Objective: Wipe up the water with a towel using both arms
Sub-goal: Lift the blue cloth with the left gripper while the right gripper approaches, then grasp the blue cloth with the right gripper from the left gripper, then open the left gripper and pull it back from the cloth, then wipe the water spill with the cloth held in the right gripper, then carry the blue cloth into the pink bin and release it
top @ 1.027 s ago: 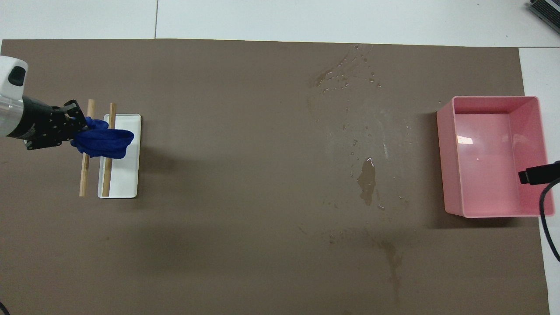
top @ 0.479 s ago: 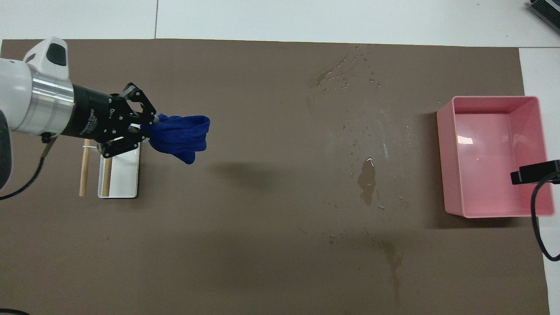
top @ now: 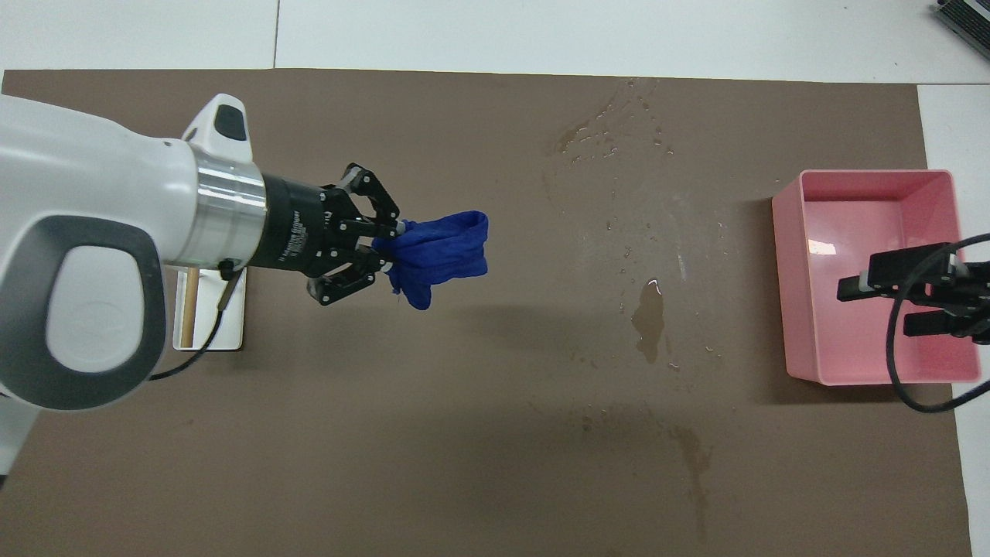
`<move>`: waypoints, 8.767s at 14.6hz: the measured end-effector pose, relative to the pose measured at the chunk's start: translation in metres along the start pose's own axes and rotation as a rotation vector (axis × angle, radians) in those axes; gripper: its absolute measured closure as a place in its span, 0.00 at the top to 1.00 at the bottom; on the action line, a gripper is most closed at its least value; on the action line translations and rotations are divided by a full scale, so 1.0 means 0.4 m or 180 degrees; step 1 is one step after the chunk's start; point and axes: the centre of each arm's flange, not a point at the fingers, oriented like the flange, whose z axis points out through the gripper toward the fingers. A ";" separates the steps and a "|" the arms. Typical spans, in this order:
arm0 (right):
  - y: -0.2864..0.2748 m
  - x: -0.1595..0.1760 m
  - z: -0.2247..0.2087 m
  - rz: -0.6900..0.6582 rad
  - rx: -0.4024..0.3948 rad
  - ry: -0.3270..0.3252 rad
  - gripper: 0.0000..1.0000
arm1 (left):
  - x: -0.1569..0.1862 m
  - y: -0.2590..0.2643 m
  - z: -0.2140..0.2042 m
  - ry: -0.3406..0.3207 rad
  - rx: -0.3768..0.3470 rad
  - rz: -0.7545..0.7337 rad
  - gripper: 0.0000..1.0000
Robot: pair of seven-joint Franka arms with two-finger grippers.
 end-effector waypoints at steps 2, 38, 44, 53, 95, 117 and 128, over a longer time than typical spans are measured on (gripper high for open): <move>-0.078 -0.022 0.021 0.0521 0.0224 -0.0032 1.00 | -0.082 0.002 0.081 0.0033 -0.0209 -0.0214 0.19; -0.280 -0.083 0.394 0.1929 0.1166 -0.0372 0.16 | -0.401 -0.019 0.232 -0.0338 -0.1054 -0.1223 0.37; -0.265 -0.098 0.419 0.1373 0.0778 -0.0293 0.16 | -0.318 0.005 0.188 0.0220 -0.0993 -0.0797 1.00; -0.115 -0.043 0.498 -0.1108 -0.0657 -0.0001 0.16 | -0.055 0.028 0.020 0.1159 -0.0166 0.1454 1.00; -0.186 0.198 0.985 -0.0263 -0.0073 -0.0328 0.16 | 0.266 -0.175 -0.409 0.0801 0.2190 0.3437 1.00; -0.062 0.332 0.848 -0.3471 -0.1497 0.0253 0.16 | 0.266 -0.175 -0.409 0.0801 0.2190 0.3437 1.00; -0.282 0.099 0.369 -0.2679 -0.1269 -0.0309 0.16 | 0.266 -0.175 -0.409 0.0801 0.2190 0.3437 1.00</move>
